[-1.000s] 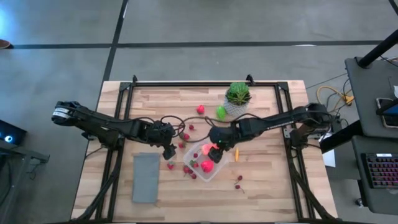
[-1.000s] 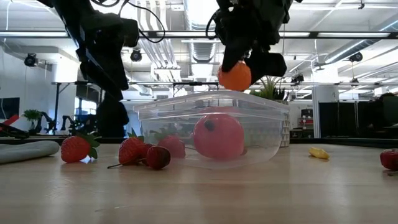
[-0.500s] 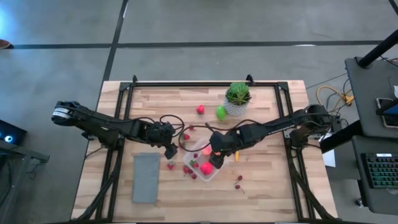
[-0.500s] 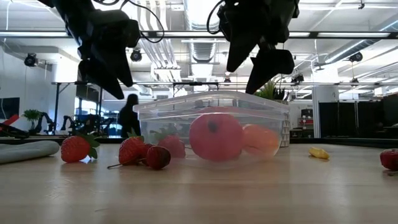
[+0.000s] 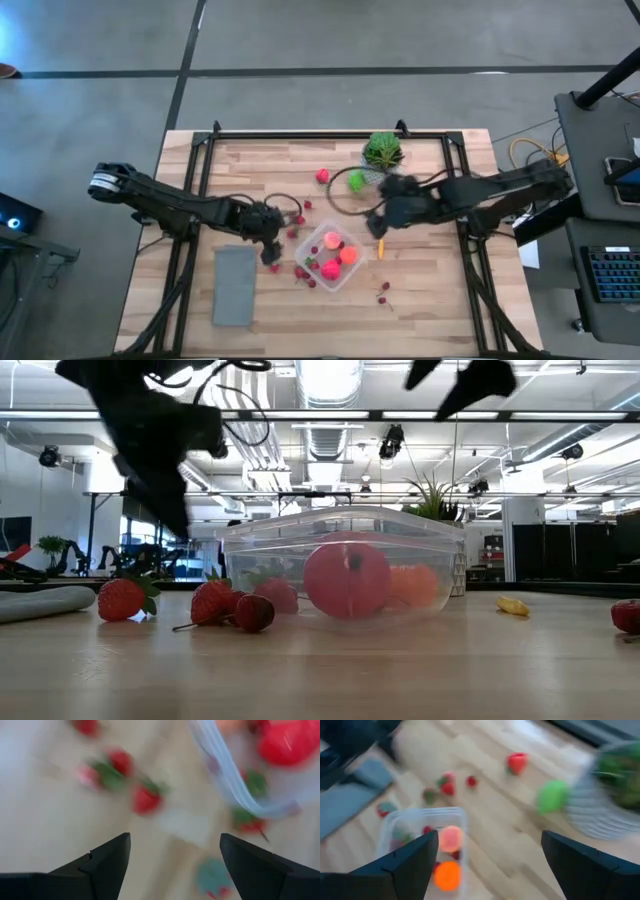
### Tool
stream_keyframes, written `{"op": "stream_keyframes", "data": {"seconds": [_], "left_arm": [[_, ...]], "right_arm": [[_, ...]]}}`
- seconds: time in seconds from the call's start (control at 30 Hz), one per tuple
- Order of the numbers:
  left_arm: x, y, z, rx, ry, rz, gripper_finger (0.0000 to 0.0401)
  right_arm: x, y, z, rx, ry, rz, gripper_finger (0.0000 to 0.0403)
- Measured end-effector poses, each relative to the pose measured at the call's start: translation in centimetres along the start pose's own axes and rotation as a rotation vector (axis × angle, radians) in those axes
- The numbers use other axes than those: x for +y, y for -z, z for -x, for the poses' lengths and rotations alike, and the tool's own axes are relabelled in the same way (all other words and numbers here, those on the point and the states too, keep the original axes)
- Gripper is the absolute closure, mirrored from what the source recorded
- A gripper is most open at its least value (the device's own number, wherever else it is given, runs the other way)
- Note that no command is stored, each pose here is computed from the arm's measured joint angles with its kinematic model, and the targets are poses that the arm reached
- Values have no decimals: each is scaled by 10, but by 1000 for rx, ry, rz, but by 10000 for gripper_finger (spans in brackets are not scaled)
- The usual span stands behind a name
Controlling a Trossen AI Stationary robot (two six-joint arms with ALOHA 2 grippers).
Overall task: Pick and placing Produce into tupperware
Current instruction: Put the red strawberry into the transparent bin
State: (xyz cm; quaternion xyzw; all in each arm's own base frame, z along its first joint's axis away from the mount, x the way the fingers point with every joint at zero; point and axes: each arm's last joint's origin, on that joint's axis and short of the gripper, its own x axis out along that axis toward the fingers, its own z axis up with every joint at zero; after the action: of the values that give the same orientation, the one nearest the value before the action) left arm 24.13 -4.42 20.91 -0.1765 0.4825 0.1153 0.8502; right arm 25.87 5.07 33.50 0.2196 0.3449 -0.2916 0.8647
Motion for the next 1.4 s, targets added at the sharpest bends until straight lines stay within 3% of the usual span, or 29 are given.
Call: {"op": "stream_keyframes", "data": {"seconds": [0.2,0.37,0.7,1.1,1.4], "left_arm": [[-29,25,-6,124,115,-84,109],[-46,38,-7,114,91,-68,109],[-48,49,-28,121,-46,200,109],[-57,44,-33,126,-5,579,109],[-56,45,-34,130,-15,630,141]], "right_arm": [[-33,10,35,-28,114,-94,62],[-43,14,41,-61,184,-135,60],[-34,16,27,-89,237,-111,63],[-25,21,11,-61,279,-80,62],[-25,20,12,-62,276,-83,63]]}}
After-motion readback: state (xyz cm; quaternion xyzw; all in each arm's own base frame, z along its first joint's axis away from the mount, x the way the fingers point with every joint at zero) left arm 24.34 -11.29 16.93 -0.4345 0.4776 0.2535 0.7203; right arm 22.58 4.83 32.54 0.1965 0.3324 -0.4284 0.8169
